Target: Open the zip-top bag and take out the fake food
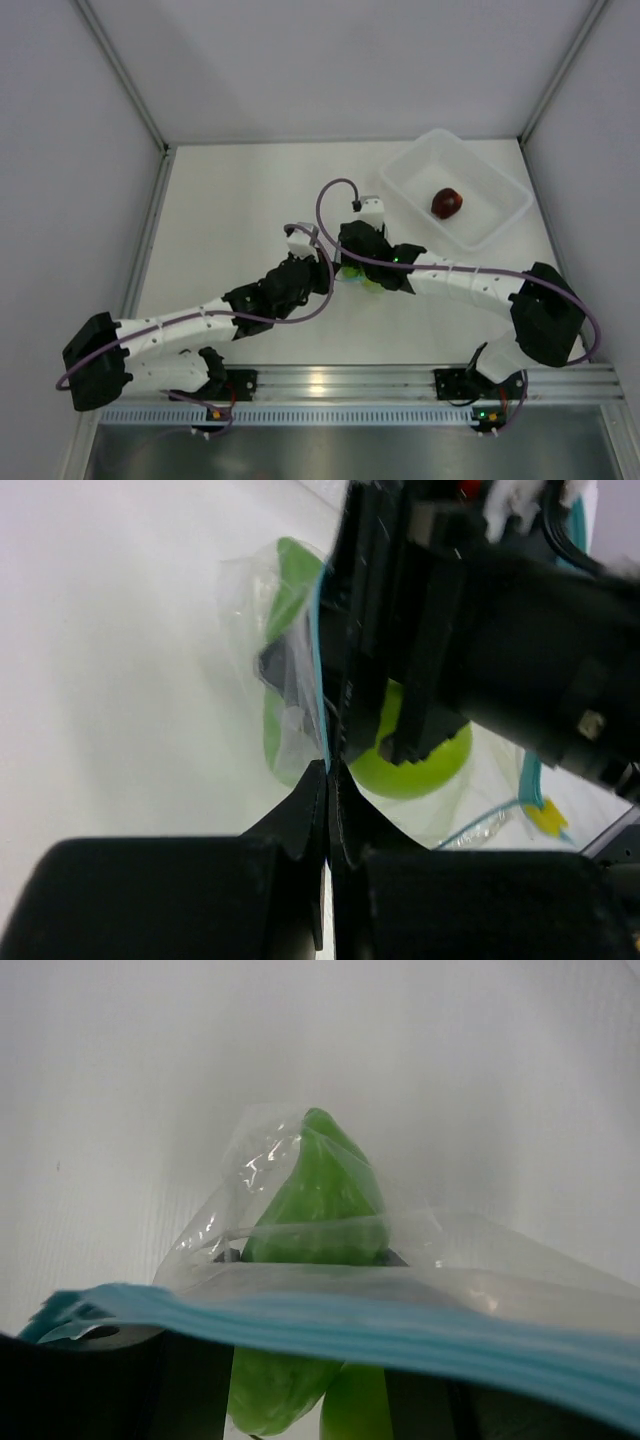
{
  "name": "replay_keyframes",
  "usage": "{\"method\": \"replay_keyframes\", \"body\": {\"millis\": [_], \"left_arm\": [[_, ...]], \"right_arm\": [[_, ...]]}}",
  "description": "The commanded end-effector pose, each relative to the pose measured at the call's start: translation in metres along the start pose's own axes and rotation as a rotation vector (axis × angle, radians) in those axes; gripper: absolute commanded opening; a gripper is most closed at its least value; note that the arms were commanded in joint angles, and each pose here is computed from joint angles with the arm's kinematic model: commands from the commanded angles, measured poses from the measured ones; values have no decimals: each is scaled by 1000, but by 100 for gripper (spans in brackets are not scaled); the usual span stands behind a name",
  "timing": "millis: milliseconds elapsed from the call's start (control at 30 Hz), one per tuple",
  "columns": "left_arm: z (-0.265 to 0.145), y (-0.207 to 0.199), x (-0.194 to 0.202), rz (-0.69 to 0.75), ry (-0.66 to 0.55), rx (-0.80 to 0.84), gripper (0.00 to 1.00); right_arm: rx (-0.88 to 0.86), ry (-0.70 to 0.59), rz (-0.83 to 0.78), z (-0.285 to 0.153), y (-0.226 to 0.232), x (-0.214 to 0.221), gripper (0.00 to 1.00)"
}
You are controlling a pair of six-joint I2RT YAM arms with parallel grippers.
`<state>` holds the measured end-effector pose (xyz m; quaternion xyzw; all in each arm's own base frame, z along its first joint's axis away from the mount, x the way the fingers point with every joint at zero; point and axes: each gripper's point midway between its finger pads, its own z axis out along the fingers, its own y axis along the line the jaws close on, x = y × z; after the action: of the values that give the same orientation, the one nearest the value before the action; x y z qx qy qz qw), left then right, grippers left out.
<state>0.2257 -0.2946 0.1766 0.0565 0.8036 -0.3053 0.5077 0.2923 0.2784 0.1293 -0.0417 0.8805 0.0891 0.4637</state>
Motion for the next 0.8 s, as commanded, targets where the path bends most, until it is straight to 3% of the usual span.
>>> {"method": "replay_keyframes", "body": {"millis": [0,533,767], "left_arm": [[-2,-17,12,34,10,67,0],[7,28,-2,4,-91,-241,0],[5,50,3,13,-87,-381,0]], "right_arm": [[-86,-77,197,-1,24,-61,0],[-105,84,99,-26,16,-22,0],[-256,124,11,-45,26,-12,0]]}}
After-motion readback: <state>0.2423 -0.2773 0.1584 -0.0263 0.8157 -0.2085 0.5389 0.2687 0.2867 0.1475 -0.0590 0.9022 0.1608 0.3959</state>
